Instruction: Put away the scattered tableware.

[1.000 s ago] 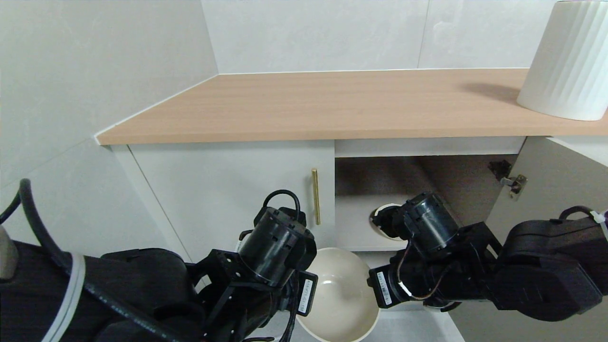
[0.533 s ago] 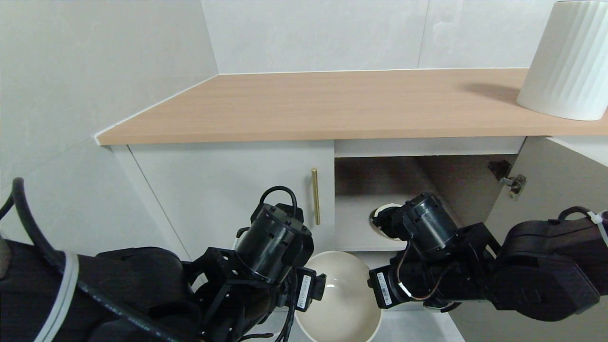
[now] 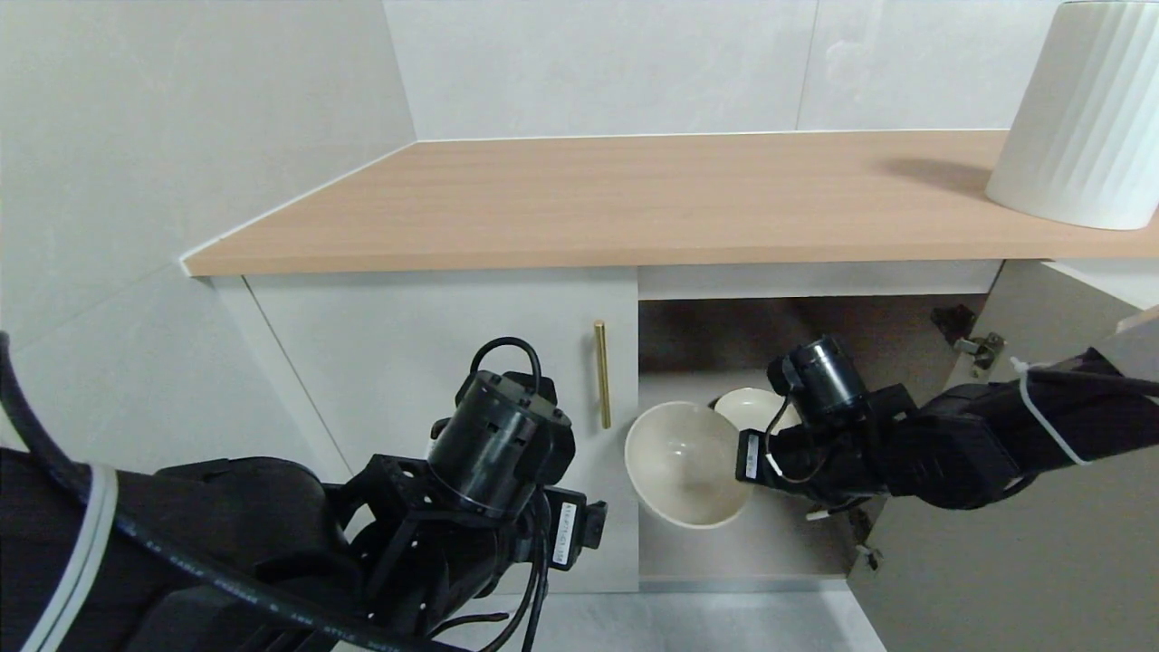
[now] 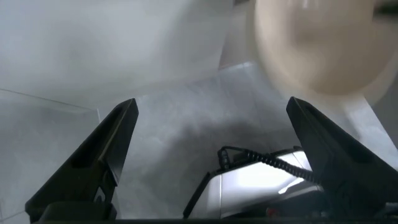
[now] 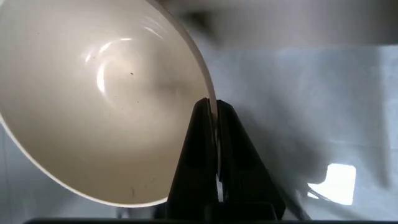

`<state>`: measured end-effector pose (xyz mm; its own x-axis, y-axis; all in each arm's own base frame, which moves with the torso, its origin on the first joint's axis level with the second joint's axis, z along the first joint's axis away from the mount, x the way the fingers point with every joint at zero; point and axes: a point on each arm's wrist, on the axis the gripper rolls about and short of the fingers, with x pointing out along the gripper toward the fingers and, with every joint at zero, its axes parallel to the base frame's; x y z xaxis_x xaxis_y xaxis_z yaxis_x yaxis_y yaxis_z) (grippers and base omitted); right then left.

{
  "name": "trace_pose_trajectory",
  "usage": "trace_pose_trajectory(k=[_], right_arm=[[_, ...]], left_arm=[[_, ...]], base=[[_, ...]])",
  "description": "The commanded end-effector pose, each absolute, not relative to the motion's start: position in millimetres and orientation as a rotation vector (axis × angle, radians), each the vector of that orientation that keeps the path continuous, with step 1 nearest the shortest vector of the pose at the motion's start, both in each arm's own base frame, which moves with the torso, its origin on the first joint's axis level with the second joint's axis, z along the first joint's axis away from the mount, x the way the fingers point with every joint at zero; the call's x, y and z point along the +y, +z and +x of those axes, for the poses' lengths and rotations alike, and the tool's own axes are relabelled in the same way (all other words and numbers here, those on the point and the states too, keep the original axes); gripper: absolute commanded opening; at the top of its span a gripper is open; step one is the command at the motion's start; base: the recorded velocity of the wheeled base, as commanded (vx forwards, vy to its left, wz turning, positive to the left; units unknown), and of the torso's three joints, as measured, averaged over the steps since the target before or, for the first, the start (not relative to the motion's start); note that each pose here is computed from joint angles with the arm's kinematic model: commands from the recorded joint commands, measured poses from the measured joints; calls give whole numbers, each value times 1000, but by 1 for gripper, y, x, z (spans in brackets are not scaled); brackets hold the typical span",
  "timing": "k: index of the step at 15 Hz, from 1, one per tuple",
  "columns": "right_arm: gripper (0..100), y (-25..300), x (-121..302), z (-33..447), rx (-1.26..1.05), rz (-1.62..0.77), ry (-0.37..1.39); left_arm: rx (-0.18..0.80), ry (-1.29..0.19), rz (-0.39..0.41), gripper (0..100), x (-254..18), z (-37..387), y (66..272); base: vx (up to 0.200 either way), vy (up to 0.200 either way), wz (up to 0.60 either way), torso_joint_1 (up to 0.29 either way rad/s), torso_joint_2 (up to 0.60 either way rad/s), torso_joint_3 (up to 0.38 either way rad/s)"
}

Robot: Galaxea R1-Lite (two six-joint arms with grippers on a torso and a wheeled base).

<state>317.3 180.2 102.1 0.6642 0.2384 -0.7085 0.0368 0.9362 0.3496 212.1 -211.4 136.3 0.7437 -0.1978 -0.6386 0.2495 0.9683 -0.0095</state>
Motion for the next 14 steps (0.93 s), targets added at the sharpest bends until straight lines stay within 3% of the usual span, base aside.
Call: trace_pose_trajectory(k=[1, 7, 14], right_arm=[[0, 81, 159, 354, 802, 396, -41], [0, 83, 121, 396, 657, 568, -184], [0, 58, 108, 427, 637, 573, -264]], left_arm=[[688, -240, 75, 100, -210, 213, 137], [686, -235, 70, 100, -209, 215, 137], [683, -234, 67, 100, -209, 216, 137]], base=[[0, 0, 0, 0, 0, 0], [0, 0, 0, 0, 0, 0], [0, 0, 0, 0, 0, 0]])
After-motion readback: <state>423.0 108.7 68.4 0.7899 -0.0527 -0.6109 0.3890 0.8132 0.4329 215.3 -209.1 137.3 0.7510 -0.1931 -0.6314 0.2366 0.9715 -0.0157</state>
